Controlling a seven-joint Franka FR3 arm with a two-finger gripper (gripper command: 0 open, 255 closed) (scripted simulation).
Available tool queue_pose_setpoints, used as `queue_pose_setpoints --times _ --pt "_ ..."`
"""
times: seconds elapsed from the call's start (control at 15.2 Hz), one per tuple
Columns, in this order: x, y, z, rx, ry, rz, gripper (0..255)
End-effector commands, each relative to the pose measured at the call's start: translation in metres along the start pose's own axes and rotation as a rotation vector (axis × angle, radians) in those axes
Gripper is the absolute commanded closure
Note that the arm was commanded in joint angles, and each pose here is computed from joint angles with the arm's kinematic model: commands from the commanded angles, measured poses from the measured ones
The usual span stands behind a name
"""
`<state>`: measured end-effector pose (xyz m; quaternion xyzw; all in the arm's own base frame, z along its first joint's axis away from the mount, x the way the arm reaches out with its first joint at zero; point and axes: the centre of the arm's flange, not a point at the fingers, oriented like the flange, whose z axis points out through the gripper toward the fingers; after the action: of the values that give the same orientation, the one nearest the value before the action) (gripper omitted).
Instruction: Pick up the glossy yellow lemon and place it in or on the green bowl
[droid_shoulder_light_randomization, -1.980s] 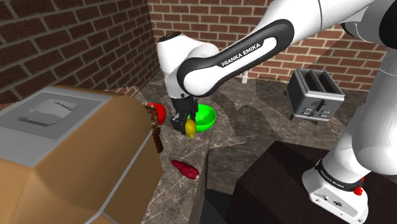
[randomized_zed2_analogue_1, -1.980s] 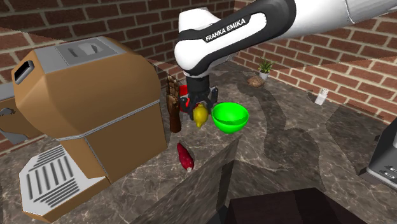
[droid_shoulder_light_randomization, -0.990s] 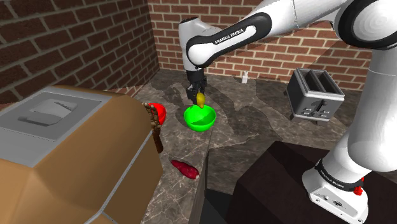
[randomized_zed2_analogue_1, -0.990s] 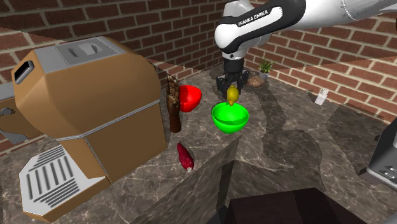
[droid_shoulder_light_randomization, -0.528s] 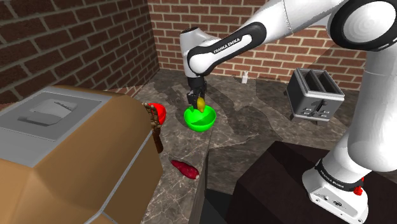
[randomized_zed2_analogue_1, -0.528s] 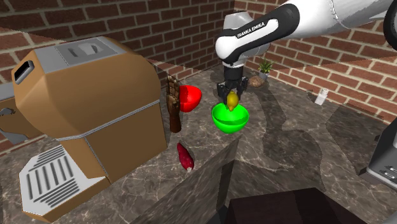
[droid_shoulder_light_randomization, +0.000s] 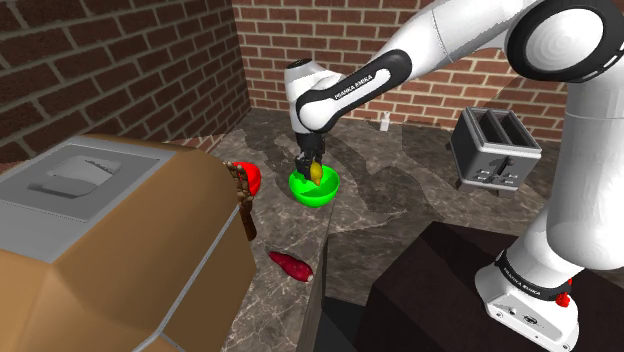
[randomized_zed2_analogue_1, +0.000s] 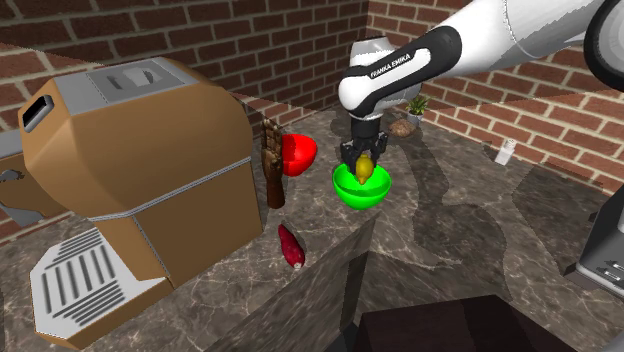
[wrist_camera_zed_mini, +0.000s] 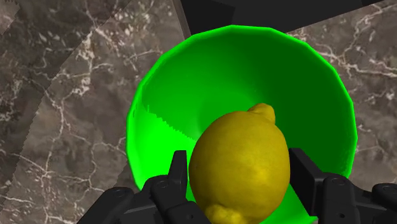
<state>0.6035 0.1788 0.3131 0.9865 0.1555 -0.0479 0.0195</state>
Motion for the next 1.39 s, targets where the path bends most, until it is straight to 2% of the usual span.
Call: queue_pose_setpoints --times 0.0,0.33,0.4,0.73,0.99,1.32 --pt "0.0 0.0 0.001 0.0 0.001 0.0 255" --pt "0.0 0.0 0.001 0.0 0.001 0.0 255" --pt "0.0 0.0 0.001 0.0 0.001 0.0 0" --pt "0.0 0.0 0.001 0.0 0.001 0.0 0" --pt "0.0 0.0 -0.049 0.0 0.001 0.0 0" --pt "0.0 0.0 -0.049 0.0 0.001 0.0 0"
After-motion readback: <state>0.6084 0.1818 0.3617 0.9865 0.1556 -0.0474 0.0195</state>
